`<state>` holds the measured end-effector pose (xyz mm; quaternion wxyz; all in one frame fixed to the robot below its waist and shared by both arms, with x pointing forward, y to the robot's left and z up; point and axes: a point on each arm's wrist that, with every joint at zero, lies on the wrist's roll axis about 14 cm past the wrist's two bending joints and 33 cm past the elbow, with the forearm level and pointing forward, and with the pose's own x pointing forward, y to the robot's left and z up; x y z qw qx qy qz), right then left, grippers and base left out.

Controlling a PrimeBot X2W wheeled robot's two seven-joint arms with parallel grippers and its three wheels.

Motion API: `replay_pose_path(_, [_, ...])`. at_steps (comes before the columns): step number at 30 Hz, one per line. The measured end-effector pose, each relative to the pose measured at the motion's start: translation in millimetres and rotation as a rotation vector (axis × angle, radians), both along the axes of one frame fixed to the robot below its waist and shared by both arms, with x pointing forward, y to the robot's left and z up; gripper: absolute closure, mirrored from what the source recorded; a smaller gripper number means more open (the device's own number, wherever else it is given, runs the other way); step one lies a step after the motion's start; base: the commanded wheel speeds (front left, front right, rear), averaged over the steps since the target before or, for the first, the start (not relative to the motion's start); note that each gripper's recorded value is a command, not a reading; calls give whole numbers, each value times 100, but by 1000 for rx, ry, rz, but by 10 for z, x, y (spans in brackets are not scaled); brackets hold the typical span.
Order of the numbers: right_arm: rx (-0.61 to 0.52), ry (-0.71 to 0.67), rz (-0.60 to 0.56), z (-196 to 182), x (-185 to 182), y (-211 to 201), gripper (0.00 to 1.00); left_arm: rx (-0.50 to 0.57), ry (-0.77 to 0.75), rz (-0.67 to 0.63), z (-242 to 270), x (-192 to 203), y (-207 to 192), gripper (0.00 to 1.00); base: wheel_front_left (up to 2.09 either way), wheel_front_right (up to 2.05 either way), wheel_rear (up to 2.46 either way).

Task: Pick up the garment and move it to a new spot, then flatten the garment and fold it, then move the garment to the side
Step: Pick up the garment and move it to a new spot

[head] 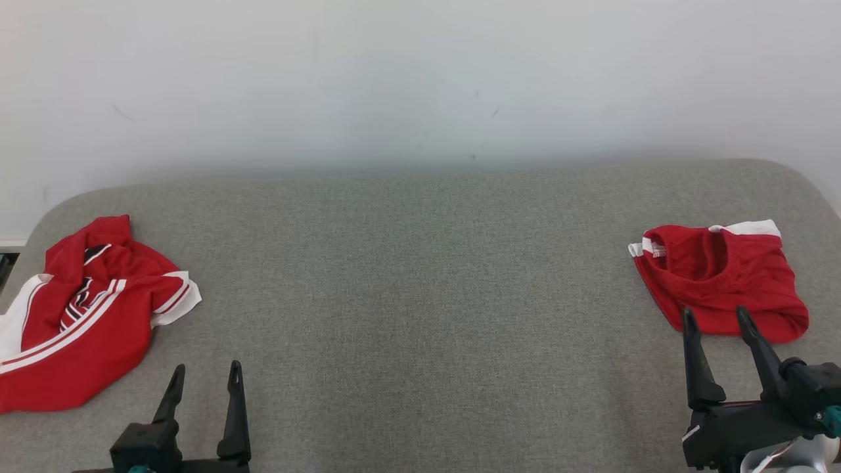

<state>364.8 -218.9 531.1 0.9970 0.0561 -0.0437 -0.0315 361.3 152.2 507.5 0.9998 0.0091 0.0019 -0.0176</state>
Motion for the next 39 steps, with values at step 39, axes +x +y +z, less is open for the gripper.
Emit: replay_pose_path(39, [-1,76,213,-135,337,804,0,10,10,235,62,-441,685,0,0,0,0])
